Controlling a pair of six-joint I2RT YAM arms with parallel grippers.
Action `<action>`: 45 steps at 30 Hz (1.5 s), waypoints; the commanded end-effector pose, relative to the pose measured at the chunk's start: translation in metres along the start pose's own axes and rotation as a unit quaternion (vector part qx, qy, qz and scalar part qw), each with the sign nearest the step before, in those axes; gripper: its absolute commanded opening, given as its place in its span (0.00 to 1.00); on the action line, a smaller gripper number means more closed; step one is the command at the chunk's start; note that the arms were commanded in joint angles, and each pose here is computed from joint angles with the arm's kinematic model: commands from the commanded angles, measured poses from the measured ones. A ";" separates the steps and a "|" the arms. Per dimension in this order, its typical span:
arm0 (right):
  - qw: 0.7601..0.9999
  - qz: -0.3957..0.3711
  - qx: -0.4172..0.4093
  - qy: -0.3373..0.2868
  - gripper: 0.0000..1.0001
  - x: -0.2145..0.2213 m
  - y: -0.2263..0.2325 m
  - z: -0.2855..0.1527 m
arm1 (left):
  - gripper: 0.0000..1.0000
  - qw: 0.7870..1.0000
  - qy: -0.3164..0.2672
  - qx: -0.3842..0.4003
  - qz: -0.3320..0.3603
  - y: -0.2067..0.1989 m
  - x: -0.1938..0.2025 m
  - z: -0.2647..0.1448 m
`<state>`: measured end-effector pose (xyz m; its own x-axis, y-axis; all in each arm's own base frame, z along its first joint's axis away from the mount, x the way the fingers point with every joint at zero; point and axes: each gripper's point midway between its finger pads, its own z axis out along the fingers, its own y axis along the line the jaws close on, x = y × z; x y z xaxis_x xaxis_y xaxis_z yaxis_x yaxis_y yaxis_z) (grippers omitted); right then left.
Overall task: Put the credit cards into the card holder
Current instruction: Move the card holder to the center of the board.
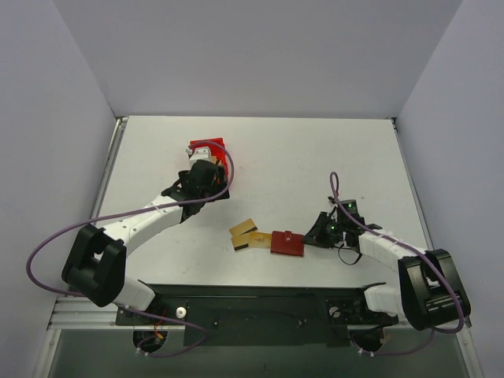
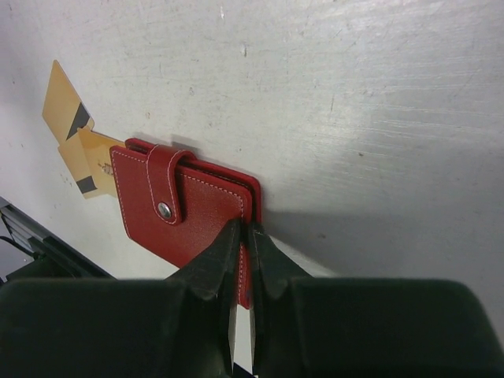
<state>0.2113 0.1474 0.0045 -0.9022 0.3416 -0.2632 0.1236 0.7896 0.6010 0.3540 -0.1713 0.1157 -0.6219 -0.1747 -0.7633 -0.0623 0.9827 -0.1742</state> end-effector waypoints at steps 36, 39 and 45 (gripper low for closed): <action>0.957 0.183 0.040 -0.219 0.01 -0.136 0.034 -0.011 | 0.97 0.981 -0.165 0.010 -0.098 0.000 -0.102 -0.043; 0.978 0.136 0.043 -0.152 0.27 -0.104 0.042 0.002 | 0.97 0.975 -0.178 -0.031 -0.128 0.026 -0.105 -0.044; 0.996 0.035 0.053 -0.064 0.59 -0.076 0.041 0.005 | 0.97 0.969 -0.194 -0.007 -0.155 0.031 -0.107 -0.047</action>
<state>0.2990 0.1551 0.0451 -0.7357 0.6039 -0.3068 0.3417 0.7220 0.6017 0.3809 -0.1253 0.2015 -0.3129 -0.4059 -0.8587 -0.2173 0.9107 -0.3513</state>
